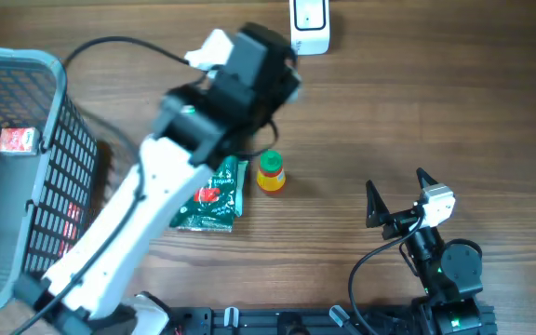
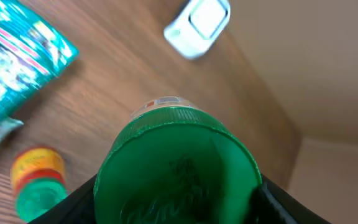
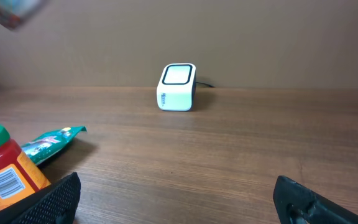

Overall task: Scan the item barcode
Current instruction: 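Carry the jar with left gripper and set it right of bottle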

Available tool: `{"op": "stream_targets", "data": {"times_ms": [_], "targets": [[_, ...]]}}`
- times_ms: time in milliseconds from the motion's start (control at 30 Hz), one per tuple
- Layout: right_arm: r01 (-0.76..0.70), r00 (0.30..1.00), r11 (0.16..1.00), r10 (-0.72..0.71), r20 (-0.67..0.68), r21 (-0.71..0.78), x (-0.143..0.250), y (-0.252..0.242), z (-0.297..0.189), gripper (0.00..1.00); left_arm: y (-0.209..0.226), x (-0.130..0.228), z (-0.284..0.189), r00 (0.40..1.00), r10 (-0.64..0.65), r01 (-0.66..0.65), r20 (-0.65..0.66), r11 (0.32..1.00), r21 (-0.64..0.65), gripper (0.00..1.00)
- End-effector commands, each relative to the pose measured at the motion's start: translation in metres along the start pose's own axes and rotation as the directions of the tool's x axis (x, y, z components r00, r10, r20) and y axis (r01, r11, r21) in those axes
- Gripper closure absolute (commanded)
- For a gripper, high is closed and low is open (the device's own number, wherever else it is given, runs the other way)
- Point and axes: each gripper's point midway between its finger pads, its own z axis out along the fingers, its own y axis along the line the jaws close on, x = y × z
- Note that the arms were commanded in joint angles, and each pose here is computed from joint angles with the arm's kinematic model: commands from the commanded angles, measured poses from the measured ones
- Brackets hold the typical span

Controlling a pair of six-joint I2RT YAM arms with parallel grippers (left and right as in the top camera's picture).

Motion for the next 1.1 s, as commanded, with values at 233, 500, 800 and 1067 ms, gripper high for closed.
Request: {"op": "stream_targets", "data": {"times_ms": [233,500,800,1067], "targets": [[-0.016,1.0,1.0,0.016,0.001,-0.011,0.0,0.002,0.0,0.0,0.009,0.144,0.078,0.918,0.333,-0.359,-0.215,0.929,-0.093,0.5],[-0.016,1.0,1.0,0.016,0.001,-0.011,0.0,0.002,0.0,0.0,0.056,0.177,0.143,0.854,0.42,-0.493,-0.309,0.842,-0.218,0.51],[-0.016,1.0,1.0,0.016,0.001,-0.011,0.0,0.002,0.0,0.0,0.049,0.195,0.176,0.858,0.412,-0.474,-0.306,0.866,-0.163,0.37],[-0.016,1.0,1.0,0.016,0.001,-0.011,0.0,0.002,0.0,0.0,0.045,0.194,0.171,0.858,0.412,-0.472,-0.308,0.868,-0.154,0.26]]}}
